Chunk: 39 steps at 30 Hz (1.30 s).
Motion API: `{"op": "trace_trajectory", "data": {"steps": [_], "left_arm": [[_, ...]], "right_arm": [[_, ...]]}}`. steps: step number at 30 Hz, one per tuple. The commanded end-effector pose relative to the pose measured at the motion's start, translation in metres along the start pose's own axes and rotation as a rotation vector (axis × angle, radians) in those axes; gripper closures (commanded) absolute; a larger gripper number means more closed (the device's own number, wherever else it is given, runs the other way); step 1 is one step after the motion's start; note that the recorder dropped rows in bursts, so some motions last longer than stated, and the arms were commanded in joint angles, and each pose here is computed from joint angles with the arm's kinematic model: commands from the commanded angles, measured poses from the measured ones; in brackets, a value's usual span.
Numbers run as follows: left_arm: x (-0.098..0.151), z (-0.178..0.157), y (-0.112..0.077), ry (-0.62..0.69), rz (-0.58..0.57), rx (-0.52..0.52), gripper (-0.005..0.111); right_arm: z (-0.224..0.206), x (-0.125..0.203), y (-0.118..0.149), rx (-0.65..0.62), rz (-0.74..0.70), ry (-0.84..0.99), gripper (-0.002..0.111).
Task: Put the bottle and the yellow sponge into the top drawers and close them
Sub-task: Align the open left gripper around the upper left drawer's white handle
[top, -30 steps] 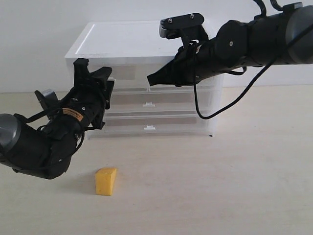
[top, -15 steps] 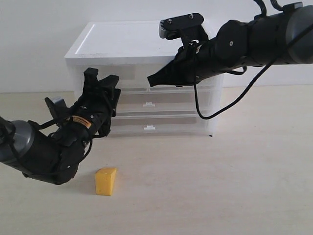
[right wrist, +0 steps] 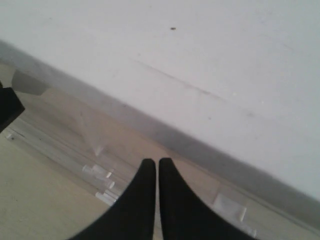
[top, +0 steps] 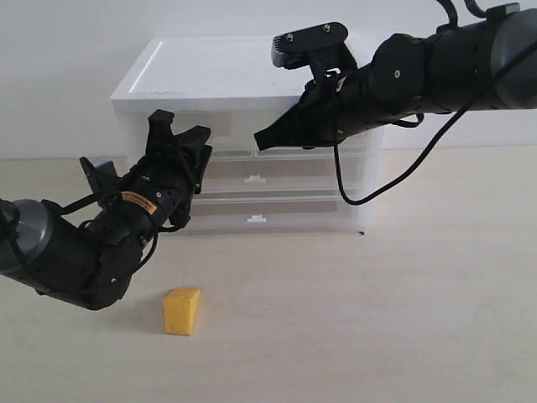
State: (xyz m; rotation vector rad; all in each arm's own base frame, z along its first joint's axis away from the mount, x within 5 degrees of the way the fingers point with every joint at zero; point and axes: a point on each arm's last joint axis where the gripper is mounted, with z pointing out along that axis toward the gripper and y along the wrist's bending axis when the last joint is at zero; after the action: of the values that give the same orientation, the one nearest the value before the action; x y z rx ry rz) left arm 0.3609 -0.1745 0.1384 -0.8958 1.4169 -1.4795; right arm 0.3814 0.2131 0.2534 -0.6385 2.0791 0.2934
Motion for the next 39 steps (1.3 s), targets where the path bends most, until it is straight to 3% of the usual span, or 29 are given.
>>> {"op": "trace_trajectory", "data": {"steps": [1,19,27,39], "left_arm": [[-0.0198,-0.0022,-0.0075,-0.101,-0.01,0.021,0.079],[-0.0241,-0.0039,-0.0056,-0.148,-0.021,0.009,0.079],[-0.0264,-0.0039,-0.0056,-0.174,-0.031,0.008,0.102],[-0.0279,-0.001,-0.0082,-0.189,-0.04,0.02,0.103]], "right_arm": [[-0.0001,-0.0021,-0.0017,0.005,-0.007,-0.009,0.108],[-0.0001,-0.0011,-0.0014,0.002,-0.011,0.002,0.108],[-0.0001,-0.001,-0.0014,0.001,-0.011,0.003,0.108],[-0.0001,-0.001,-0.0014,0.001,-0.009,0.003,0.108]]}}
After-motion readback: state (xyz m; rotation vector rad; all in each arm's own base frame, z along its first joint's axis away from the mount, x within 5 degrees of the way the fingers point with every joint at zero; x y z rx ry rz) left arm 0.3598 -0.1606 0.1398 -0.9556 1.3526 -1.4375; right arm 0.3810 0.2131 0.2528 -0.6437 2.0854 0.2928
